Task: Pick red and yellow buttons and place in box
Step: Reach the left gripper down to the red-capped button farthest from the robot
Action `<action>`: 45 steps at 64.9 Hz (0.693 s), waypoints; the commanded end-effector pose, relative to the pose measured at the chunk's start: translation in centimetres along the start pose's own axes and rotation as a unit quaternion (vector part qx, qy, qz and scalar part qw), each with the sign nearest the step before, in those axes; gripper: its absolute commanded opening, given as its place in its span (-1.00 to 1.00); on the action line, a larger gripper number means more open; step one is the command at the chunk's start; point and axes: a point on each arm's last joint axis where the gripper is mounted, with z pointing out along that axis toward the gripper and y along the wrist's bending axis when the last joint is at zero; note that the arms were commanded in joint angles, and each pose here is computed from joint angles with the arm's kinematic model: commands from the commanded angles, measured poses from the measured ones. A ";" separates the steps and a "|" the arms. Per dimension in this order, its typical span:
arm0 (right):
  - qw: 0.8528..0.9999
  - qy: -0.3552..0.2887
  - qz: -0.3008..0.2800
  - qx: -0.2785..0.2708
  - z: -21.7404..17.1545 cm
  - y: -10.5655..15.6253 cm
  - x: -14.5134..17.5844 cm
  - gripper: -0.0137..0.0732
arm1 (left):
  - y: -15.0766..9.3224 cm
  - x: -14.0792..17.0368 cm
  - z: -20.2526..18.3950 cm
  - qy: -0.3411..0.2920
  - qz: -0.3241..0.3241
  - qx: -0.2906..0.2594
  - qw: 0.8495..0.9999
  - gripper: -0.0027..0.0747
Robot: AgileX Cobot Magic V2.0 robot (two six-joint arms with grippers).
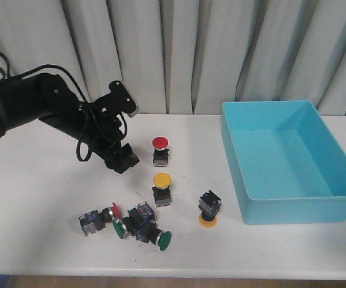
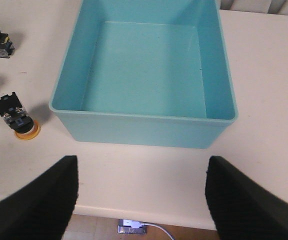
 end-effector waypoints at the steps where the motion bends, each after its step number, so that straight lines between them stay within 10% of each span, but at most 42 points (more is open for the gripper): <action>1: 0.999 -0.047 -0.004 0.007 -0.5 -0.2 -1.5 0.53 | 0.9 -2.9 -0.9 -0.048 0.015 -0.004 0.999 0.47; 45: 0.999 -0.045 -0.004 0.007 -0.4 -0.2 -1.5 0.53 | 5.1 -6.6 6.6 -0.082 0.082 0.040 0.992 0.47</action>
